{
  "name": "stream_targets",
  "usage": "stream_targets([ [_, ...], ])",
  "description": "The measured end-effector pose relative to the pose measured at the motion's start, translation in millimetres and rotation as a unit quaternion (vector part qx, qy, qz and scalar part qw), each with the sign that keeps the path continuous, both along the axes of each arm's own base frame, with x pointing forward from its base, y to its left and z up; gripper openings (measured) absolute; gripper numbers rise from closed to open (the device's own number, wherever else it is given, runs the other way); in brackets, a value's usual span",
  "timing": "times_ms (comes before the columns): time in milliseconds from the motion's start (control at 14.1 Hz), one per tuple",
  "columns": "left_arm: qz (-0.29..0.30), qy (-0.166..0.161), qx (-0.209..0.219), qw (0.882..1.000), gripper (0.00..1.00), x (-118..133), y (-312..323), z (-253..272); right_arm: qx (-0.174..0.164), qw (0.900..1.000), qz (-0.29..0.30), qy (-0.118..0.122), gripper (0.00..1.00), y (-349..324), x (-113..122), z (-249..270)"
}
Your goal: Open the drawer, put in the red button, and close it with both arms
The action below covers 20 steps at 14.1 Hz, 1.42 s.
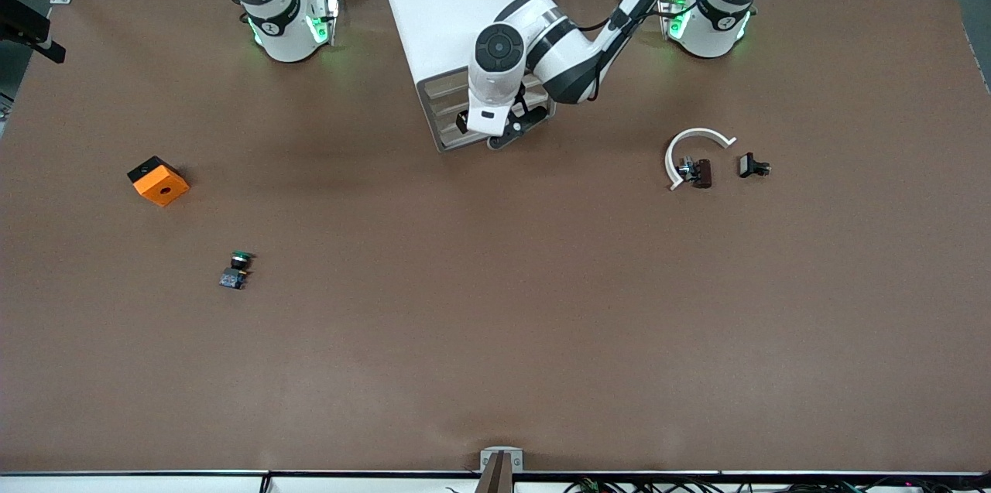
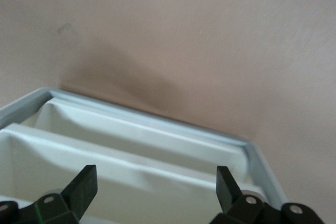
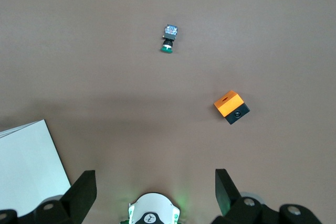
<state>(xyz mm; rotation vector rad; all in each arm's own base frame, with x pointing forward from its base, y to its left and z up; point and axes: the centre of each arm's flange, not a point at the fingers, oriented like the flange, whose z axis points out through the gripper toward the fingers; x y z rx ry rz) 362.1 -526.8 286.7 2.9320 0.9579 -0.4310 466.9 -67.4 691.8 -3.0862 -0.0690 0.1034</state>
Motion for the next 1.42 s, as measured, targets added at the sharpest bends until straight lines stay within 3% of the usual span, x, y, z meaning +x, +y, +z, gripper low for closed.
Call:
stream_targets([
  [426,0.133,-0.047,-0.048,0.989,1.00,152,94,67,0.000,1.000,-0.002,0.002,1.00,-2,0,-4],
  [639,0.149,-0.057,-0.052,0.986,1.00,202,169,113,-0.003,1.000,-0.010,-0.003,1.00,-10,0,-4],
  [851,0.094,-0.064,-0.054,0.992,1.00,221,238,148,-0.010,1.000,-0.020,-0.012,1.00,-21,1,-2],
  [1064,-0.013,-0.055,-0.060,0.997,1.00,222,301,162,-0.017,0.999,-0.021,-0.018,1.00,-22,2,-1],
  [1277,-0.127,-0.050,-0.079,0.987,1.00,213,359,178,-0.017,0.999,-0.020,-0.020,1.00,-21,2,-1],
  [1419,-0.169,-0.060,-0.088,0.980,1.00,209,395,186,-0.017,0.999,-0.020,-0.019,1.00,-21,3,-1],
])
